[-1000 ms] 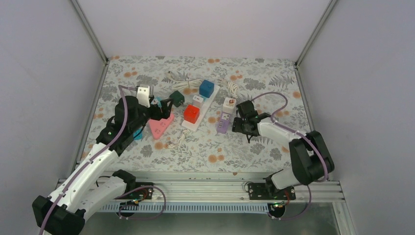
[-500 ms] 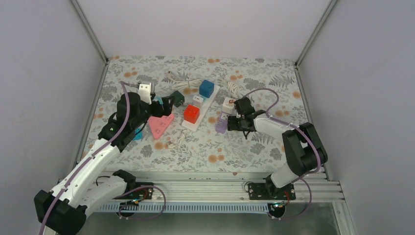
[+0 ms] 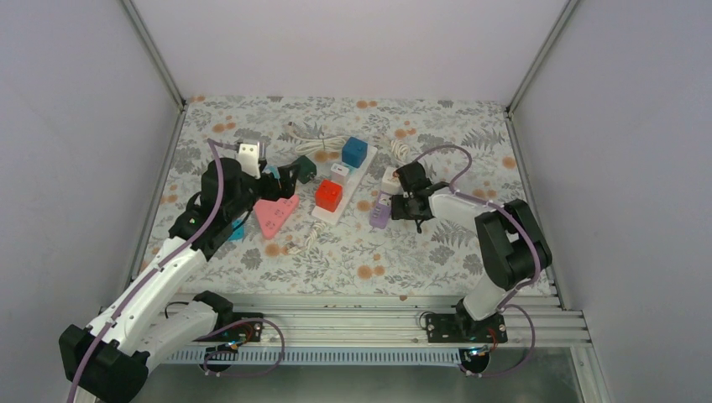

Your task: Insert the plug

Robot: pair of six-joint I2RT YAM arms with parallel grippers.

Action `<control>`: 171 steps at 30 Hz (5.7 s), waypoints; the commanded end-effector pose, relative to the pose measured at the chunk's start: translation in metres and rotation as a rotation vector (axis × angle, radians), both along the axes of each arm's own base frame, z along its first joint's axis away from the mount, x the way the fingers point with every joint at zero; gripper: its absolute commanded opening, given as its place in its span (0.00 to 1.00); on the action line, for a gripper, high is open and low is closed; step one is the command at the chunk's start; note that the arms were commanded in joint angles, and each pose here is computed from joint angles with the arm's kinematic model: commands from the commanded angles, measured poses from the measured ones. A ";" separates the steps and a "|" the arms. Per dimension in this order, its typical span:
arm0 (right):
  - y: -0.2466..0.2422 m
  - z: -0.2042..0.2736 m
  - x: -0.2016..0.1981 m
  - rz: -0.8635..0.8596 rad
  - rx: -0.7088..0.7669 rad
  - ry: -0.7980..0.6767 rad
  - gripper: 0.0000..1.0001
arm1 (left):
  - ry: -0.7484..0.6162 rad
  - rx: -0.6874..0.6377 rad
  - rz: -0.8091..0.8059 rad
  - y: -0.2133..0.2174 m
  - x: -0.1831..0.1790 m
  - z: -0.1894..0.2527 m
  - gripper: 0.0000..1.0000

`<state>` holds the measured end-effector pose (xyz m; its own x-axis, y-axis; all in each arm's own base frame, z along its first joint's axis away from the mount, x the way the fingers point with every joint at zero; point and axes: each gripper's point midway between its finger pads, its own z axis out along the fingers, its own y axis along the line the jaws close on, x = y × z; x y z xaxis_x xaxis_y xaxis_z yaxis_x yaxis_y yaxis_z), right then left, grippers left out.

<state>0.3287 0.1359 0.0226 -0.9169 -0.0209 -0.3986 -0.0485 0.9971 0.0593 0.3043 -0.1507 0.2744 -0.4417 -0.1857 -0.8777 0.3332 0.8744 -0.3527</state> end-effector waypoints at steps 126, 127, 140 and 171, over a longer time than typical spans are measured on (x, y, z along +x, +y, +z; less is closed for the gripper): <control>0.143 0.243 -0.117 0.677 0.614 -0.520 1.00 | 0.324 0.715 -0.409 0.075 0.123 -0.176 0.05; 0.144 0.243 -0.117 0.677 0.614 -0.519 1.00 | 0.321 0.712 -0.418 0.073 0.121 -0.178 0.05; 0.146 0.236 -0.114 0.667 0.609 -0.500 1.00 | 0.331 0.715 -0.451 0.084 0.113 -0.199 0.05; 0.158 0.242 -0.114 0.712 0.614 -0.449 1.00 | 0.389 0.756 -0.667 0.103 0.112 -0.240 0.07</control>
